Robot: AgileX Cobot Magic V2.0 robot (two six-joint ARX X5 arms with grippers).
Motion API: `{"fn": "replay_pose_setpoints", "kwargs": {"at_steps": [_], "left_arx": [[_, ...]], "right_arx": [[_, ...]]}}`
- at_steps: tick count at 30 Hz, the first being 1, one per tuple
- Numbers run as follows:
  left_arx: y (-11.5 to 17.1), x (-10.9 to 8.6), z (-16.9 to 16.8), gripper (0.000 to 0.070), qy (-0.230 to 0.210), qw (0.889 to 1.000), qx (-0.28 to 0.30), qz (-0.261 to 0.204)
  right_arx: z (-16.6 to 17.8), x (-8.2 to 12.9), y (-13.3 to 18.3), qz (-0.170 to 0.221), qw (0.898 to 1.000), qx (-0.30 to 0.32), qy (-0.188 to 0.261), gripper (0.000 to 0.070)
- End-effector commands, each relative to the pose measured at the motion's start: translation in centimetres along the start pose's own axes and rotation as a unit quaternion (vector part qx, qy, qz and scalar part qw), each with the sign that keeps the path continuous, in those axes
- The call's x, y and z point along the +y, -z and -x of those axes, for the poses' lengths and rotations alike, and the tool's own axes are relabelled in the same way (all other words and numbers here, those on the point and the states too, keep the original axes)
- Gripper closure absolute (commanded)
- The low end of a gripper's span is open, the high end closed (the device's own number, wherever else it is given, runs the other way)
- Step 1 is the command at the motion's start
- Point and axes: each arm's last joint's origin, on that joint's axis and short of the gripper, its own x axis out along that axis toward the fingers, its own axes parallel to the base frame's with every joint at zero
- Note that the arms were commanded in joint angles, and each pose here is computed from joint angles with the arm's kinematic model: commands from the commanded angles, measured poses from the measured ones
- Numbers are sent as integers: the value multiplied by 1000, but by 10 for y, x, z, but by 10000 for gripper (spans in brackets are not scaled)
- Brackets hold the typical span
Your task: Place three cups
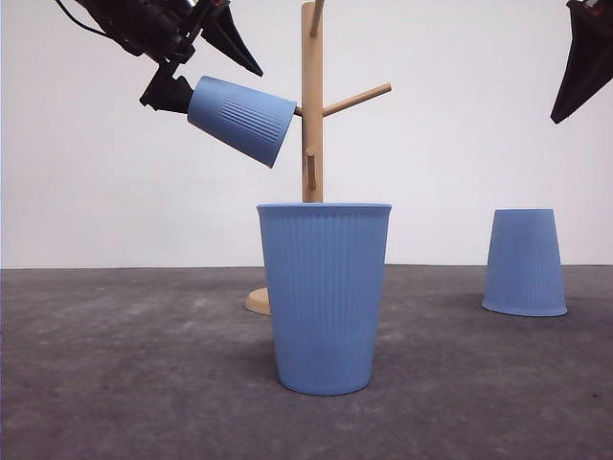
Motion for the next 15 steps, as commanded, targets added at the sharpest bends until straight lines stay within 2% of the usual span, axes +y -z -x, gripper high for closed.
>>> {"fn": "replay_pose_setpoints", "kwargs": {"at_steps": [1, 4, 8, 12, 15], "left_arx": [[-2, 6, -5, 142, -13, 1000, -3, -10], [-3, 9, 1, 132, -49, 999, -2, -7], [-8, 10, 18, 98, -124, 992, -2, -7], [-15, 0, 40, 99, -180, 984, 0, -17], [-19, -14, 59, 100, -236, 971, 1, -21]], "right_arx": [[2, 0, -5, 5, 1000, -8, -1, 39], [2, 0, -5, 6, 1000, -6, 0, 39], [2, 0, -5, 8, 1000, -6, 1, 39], [2, 0, -5, 10, 1000, -7, 0, 40], [2, 0, -5, 10, 1000, -7, -1, 39]]}}
